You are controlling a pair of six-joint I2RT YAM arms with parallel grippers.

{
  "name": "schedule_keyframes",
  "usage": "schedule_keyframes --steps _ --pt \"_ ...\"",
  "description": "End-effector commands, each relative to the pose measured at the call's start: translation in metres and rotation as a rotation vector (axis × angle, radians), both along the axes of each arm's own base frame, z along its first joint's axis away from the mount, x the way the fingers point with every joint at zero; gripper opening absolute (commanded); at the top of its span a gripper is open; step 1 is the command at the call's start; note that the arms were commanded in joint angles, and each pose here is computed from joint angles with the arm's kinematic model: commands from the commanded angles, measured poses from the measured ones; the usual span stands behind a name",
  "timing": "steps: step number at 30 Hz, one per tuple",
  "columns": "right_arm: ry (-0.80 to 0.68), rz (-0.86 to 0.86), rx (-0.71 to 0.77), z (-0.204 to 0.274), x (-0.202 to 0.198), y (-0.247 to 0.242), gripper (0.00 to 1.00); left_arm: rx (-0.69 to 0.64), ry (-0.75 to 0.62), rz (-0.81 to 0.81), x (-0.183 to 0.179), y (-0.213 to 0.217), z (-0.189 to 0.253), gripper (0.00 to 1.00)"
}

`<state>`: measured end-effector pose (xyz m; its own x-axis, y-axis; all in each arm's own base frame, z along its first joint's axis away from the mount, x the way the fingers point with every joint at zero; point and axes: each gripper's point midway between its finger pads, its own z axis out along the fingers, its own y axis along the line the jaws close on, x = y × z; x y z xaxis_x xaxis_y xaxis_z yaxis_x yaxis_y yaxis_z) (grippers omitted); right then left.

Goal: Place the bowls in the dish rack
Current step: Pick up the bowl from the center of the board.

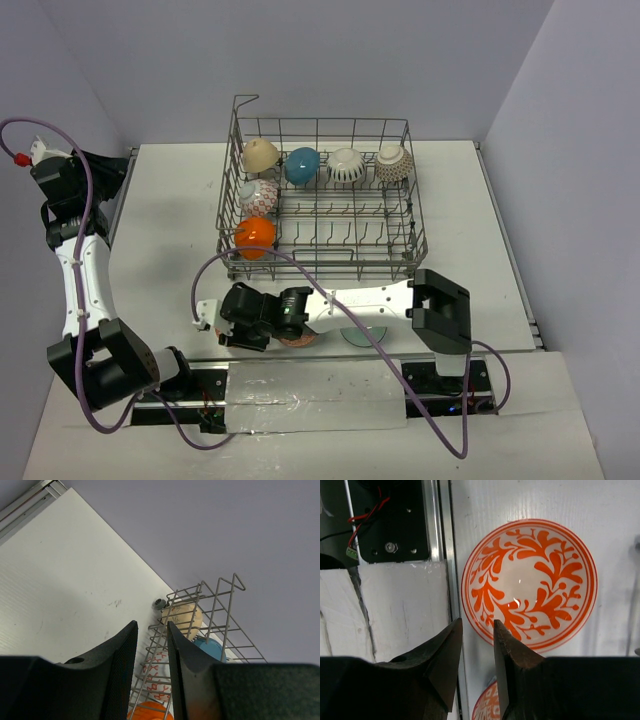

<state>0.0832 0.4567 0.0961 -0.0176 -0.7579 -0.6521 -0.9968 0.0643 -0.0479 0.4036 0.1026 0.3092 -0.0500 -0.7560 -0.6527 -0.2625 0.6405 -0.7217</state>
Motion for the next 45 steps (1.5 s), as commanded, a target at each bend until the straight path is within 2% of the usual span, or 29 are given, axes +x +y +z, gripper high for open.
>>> schedule_keyframes --steps 1,19,29,36,45 --pt "-0.009 0.035 0.037 0.012 -0.002 0.018 0.39 0.022 -0.018 -0.005 0.001 -0.001 0.005 0.35" --pt "0.047 0.065 0.017 0.0 -0.013 0.024 0.39 0.027 -0.024 -0.01 0.001 -0.001 0.007 0.36" --pt "0.044 0.056 -0.006 -0.013 -0.011 0.026 0.43 0.03 -0.02 -0.019 0.002 -0.005 0.006 0.36" --pt "0.044 0.054 -0.017 -0.014 -0.01 0.025 0.36 0.031 -0.02 -0.016 0.001 -0.005 0.007 0.36" --pt "0.027 0.033 -0.034 -0.019 -0.005 0.024 0.36 0.027 -0.02 -0.02 0.002 -0.006 0.007 0.36"
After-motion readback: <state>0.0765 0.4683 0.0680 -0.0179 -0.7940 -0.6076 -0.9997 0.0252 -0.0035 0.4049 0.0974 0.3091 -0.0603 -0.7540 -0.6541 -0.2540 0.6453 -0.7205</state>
